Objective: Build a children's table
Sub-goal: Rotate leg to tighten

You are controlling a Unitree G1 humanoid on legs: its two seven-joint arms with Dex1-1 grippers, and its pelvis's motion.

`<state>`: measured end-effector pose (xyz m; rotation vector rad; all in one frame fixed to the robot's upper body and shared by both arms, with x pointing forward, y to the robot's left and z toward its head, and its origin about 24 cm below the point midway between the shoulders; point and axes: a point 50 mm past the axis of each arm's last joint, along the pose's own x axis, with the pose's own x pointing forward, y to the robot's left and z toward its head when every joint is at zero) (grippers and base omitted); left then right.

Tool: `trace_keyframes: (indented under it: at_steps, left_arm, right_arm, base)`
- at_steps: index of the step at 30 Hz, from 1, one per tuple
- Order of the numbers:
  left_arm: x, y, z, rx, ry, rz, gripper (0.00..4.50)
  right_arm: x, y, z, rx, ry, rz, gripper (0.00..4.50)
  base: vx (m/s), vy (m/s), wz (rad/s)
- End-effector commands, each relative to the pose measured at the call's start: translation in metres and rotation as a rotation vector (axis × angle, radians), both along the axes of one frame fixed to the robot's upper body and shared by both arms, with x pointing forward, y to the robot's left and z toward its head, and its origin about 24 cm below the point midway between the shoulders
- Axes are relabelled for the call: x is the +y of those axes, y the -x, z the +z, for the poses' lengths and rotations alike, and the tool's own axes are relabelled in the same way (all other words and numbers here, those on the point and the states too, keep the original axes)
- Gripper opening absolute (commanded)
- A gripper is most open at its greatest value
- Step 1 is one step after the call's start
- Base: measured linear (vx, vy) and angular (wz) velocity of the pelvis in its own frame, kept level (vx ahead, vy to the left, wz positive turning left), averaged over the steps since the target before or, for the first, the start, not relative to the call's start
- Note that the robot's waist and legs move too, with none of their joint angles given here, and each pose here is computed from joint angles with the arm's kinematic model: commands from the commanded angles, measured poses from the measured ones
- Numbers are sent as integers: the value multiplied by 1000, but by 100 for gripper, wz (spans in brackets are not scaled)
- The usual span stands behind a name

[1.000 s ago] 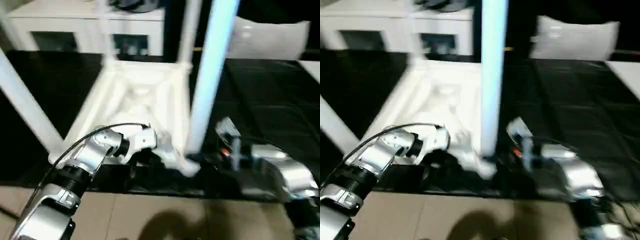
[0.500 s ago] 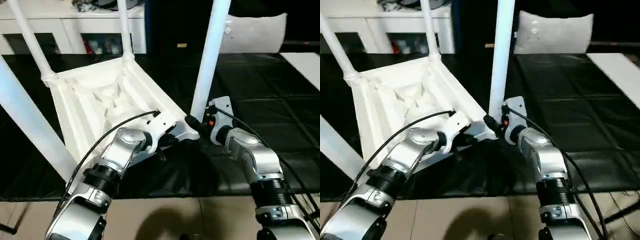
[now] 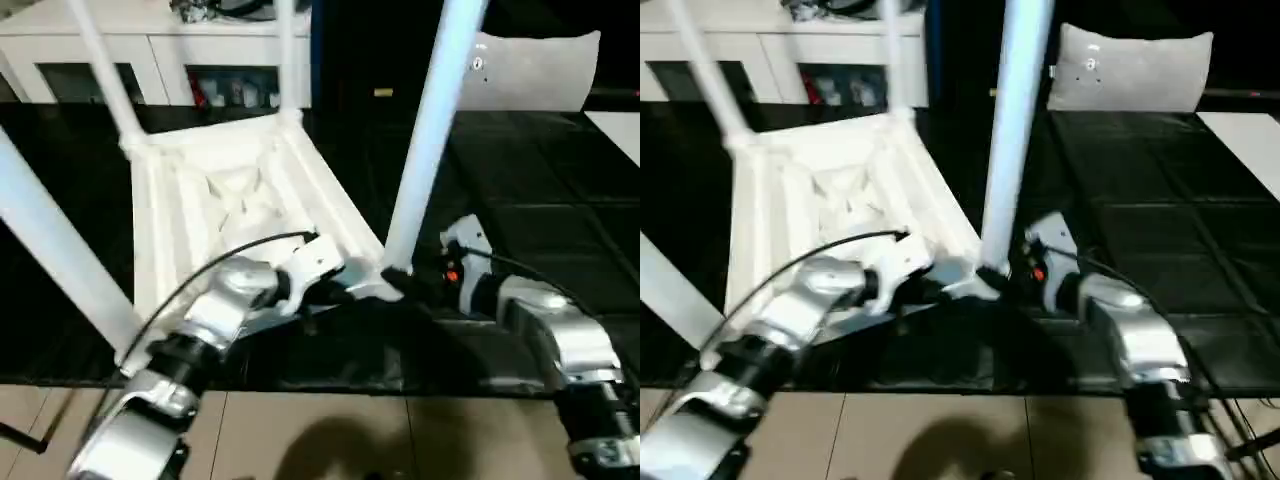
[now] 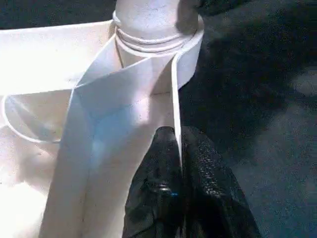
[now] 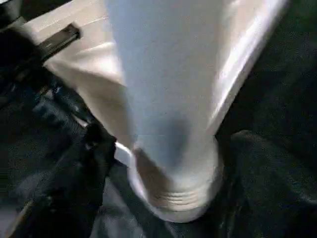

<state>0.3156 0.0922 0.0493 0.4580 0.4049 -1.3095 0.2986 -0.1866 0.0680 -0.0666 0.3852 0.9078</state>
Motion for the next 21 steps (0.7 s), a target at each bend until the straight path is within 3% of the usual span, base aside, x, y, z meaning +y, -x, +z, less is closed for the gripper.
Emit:
trace_keyframes:
  at_steps: [1,7,9,12,14,21]
  left_arm:
    - [-8,6,7,-25,-4,-137,0]
    - [6,11,5,-19,-86,-285,0]
    - [9,12,5,-11,-94,-324,0]
    - [12,16,6,1,-106,-382,0]
    - [13,17,7,6,-109,-409,0]
    - [13,19,7,9,-110,-446,0]
  right_arm:
    - [-1,2,5,-25,8,52,418]
    - [-7,15,7,32,22,272,418]
    - [-7,17,7,41,18,311,384]
    - [-5,21,6,67,-2,360,380]
    - [-3,24,4,86,-11,389,342]
    - [4,27,1,99,-48,423,291]
  base:
    - [0,0,0]
    - [0,0,0]
    - [0,0,0]
    - [0,0,0]
    - [0,0,0]
    - [0,0,0]
